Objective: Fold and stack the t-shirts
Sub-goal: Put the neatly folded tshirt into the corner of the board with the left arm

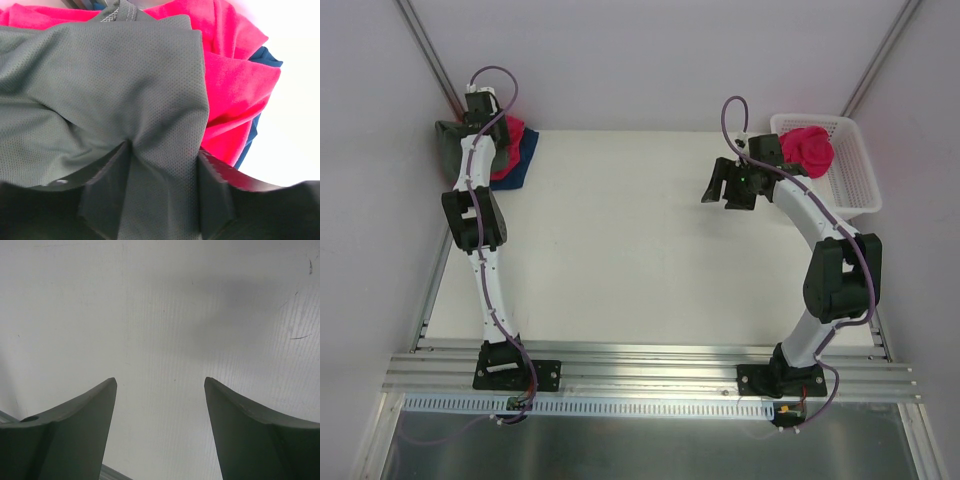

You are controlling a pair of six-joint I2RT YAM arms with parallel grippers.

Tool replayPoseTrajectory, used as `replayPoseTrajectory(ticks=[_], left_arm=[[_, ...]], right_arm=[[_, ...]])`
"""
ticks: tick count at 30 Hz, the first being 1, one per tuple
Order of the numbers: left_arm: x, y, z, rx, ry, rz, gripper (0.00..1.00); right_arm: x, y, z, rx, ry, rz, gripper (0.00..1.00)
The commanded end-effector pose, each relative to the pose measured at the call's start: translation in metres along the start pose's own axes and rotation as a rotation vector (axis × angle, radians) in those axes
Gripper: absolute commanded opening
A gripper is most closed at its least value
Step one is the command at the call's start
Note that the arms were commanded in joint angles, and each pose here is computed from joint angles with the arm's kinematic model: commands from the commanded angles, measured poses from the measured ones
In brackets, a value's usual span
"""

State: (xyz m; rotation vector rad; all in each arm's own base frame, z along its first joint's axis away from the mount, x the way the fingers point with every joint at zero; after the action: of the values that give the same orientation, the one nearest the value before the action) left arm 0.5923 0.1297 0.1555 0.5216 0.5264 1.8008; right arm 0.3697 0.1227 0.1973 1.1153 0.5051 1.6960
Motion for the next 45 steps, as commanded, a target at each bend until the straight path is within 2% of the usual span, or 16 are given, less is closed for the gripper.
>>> replayPoseTrajectory(ticks=[1, 5, 18, 19, 21, 22, 24, 28, 36, 45], left_arm=[[-0.011, 0.014, 0.019, -0.049, -0.011, -0.052, 0.46], [-0.02, 0.017, 0.02, -0.048, -0.021, -0.096, 0.27], [-0.046, 0.036, 0.021, -0.03, -0.03, -0.19, 0.18], [-0.047, 0.038, 0.023, -0.032, -0.023, -0.176, 0.27], [-0.036, 0.035, 0.027, -0.052, -0.007, -0.047, 0.42], [-0.032, 0.034, 0.031, -0.069, -0.029, -0.017, 0.67], [-0.024, 0.039, 0.047, -0.124, -0.042, 0.029, 0.79], [-0.014, 0.059, 0.068, -0.177, -0.009, 0.03, 0.78], [0.008, 0.072, 0.078, -0.198, 0.022, 0.078, 0.77], [0.053, 0.053, 0.064, -0.166, 0.03, 0.171, 0.77]], right_arm=[[0.009, 0.008, 0.009, -0.047, 0.025, 0.017, 0.75], [0.012, 0.009, 0.01, -0.053, 0.036, 0.016, 0.76], [0.015, 0.007, 0.009, -0.051, 0.041, 0.023, 0.77], [0.016, 0.007, 0.01, -0.055, 0.04, 0.025, 0.77], [0.016, 0.005, 0.01, -0.05, 0.039, 0.029, 0.77], [0.017, 0.005, 0.011, -0.051, 0.038, 0.031, 0.77], [0.017, 0.005, 0.012, -0.052, 0.037, 0.033, 0.77], [0.017, 0.004, 0.012, -0.051, 0.037, 0.036, 0.77], [0.019, 0.0, 0.013, -0.045, 0.021, 0.049, 0.77], [0.022, -0.004, 0.011, -0.038, 0.029, 0.048, 0.77]])
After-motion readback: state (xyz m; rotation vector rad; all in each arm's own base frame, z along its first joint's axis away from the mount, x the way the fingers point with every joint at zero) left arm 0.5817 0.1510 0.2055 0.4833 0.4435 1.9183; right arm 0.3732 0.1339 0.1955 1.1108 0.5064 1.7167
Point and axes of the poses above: each gripper's point midway between its finger pads, its own y axis back along the fingers, its own x axis along the line the jaws close on, z = x × y, the point moved 7 cm from there along y, back along the fingers, and after that the axes turned 1 degree about -y, right-handed, at the moved point
